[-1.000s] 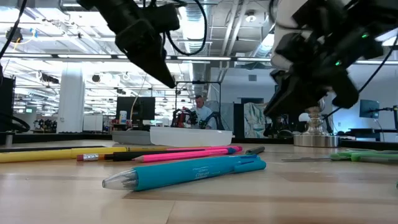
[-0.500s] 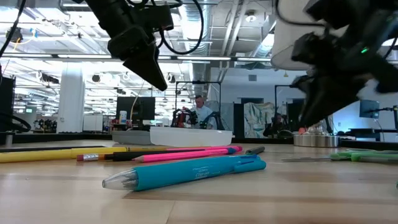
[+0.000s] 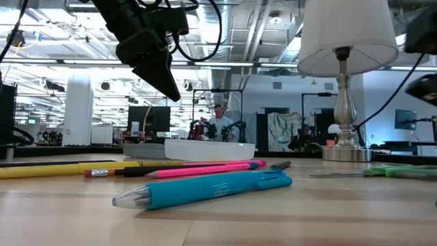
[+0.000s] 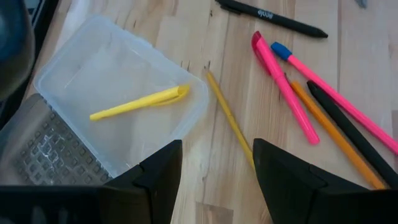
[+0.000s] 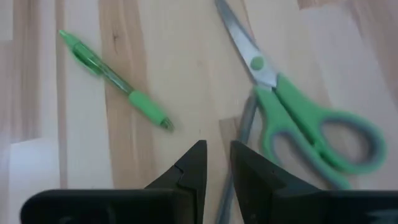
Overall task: Pick & place school supplies into a supply box
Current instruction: Put the gray pen into the supply box
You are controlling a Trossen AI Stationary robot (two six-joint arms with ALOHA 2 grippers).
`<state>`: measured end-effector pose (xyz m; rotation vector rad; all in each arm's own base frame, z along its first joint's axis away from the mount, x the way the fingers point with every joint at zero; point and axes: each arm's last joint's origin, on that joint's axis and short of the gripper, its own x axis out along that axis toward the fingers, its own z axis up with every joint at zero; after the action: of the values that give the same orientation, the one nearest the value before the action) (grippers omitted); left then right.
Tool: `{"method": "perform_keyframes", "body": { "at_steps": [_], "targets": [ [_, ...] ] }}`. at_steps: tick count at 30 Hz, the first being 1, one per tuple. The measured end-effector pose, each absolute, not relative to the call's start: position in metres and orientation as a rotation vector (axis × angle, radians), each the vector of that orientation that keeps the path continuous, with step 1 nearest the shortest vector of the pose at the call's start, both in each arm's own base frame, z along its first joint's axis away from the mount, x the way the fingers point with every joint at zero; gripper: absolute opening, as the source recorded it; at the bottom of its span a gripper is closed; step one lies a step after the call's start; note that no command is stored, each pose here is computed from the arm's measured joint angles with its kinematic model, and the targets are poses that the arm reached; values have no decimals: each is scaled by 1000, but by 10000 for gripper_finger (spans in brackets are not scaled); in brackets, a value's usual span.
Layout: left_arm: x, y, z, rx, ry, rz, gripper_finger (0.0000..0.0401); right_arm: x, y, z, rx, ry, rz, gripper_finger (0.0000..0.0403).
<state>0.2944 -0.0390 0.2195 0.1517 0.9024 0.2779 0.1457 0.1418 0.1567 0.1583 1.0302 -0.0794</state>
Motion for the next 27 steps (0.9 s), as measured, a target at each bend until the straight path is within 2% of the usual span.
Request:
{"method": "perform_keyframes", "body": {
  "at_steps": [8,27],
  "targets": [
    [295,-39,220,145,890,302,193,139,147,136,168,1118,-205,66],
    [295,-39,220,143,886,310,193,143,147,120,272,1321,-266,66]
  ]
}}
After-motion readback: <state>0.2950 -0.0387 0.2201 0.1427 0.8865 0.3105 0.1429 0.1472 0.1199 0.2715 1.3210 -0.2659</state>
